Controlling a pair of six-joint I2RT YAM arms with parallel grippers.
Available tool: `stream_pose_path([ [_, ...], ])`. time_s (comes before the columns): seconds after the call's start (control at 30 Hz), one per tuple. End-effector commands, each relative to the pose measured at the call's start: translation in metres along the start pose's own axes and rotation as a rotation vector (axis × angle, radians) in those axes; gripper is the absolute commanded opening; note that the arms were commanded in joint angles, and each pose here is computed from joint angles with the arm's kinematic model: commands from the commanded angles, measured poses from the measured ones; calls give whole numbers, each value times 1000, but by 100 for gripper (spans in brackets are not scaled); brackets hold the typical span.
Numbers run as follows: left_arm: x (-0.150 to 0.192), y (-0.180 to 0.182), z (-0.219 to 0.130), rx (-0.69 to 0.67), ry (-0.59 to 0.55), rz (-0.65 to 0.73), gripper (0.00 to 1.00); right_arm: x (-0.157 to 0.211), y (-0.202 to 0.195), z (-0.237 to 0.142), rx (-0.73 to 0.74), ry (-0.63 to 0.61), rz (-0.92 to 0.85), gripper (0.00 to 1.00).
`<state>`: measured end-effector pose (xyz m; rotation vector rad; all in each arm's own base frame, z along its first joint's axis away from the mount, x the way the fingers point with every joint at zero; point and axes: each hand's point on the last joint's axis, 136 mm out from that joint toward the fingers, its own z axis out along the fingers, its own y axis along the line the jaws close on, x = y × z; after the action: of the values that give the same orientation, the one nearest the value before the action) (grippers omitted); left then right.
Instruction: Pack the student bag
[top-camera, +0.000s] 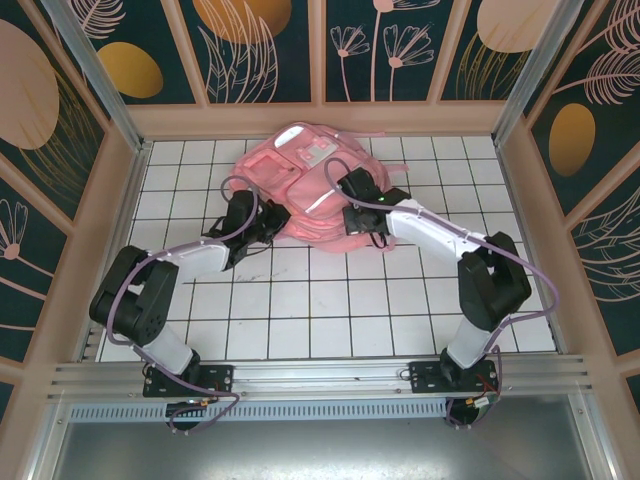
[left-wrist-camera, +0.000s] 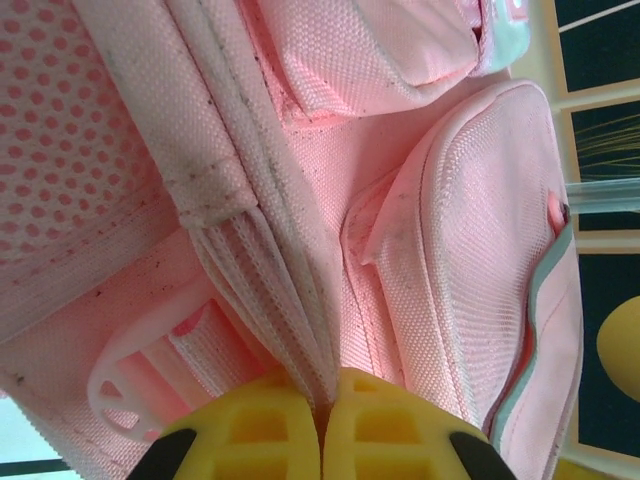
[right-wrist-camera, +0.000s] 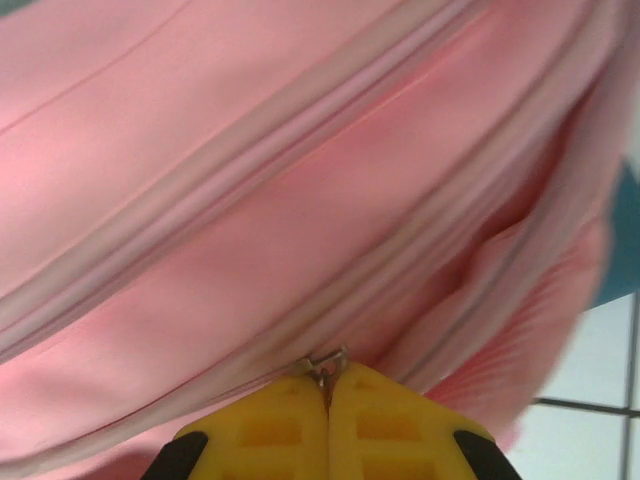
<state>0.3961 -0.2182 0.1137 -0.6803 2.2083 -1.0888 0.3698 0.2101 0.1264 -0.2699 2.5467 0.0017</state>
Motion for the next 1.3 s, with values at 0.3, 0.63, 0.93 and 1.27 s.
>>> stream_pose_path([
  [0.3, -78, 50, -53, -222, -216, 79, 35, 0, 99, -37, -302, -45, -148, 0],
  [0.63, -74, 93, -124, -389, -235, 28, 60, -16, 221, -51, -720, -68, -106, 0],
  [0.93, -34, 63, -127, -141, -105, -142, 53, -15, 275, -49, -831, -54, -177, 0],
  [1.27, -40, 51, -108, -22, -102, -238, 43, -4, 287, -55, -878, -43, -219, 0],
])
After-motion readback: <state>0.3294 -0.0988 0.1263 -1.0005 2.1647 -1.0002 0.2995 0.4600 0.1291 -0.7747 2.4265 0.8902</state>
